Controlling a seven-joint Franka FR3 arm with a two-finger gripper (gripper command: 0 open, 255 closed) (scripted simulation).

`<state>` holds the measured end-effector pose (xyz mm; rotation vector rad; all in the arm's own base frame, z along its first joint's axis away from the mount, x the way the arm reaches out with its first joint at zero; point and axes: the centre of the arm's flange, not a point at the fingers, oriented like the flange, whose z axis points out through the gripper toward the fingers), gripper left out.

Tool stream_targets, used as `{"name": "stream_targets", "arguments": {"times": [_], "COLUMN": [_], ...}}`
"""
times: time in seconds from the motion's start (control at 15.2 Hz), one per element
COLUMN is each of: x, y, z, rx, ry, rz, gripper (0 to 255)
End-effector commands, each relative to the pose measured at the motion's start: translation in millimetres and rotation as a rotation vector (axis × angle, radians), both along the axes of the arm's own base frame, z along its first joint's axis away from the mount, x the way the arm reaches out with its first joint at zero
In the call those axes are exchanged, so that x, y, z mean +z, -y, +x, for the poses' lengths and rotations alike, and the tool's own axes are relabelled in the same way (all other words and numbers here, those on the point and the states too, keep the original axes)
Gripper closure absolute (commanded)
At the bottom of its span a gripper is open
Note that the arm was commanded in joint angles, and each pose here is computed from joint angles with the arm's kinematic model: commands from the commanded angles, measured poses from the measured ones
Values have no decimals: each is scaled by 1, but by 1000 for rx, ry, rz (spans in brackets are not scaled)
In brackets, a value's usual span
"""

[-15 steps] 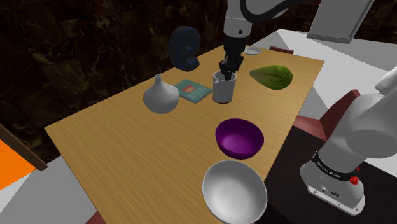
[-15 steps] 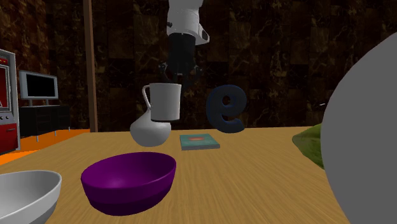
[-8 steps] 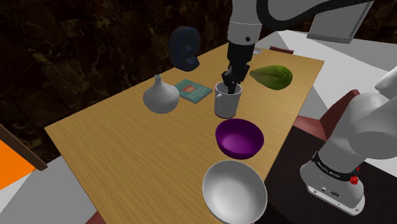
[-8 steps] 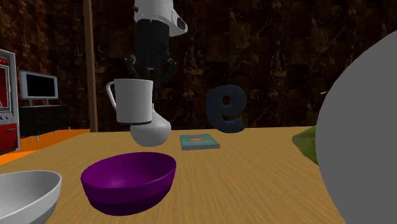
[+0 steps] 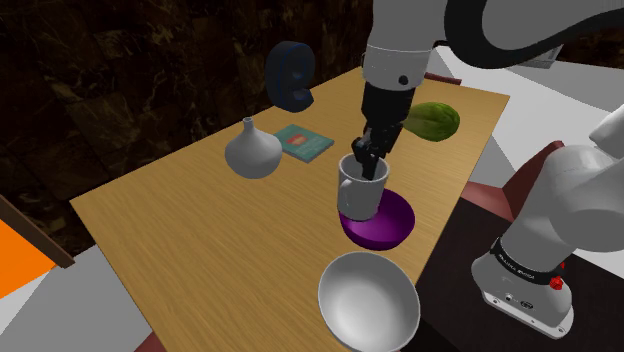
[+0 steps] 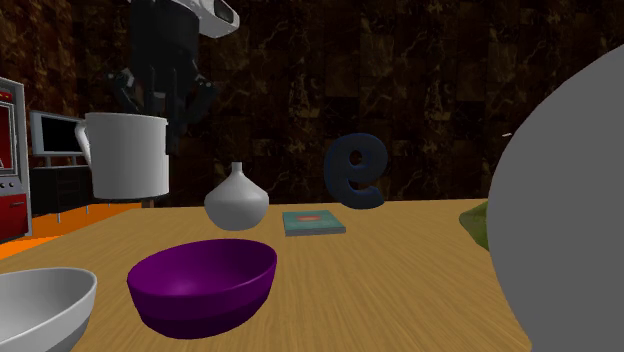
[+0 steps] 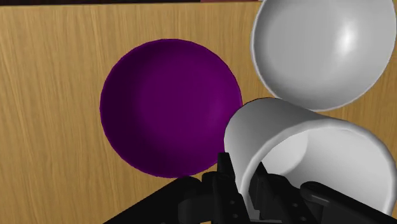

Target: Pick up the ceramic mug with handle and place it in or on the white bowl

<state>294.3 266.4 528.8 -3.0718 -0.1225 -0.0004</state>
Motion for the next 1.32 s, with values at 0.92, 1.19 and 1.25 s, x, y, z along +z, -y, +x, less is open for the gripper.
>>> {"name": "stream_targets", "arguments": {"times": [0.92, 1.19, 1.25], "x": [-18, -40, -45], "y": [-101, -101, -101], "z": [-107, -107, -107], "rx": [-1, -1, -1], "ry": [0, 0, 0], "rz": [0, 0, 0], "gripper": [255, 255, 255]}}
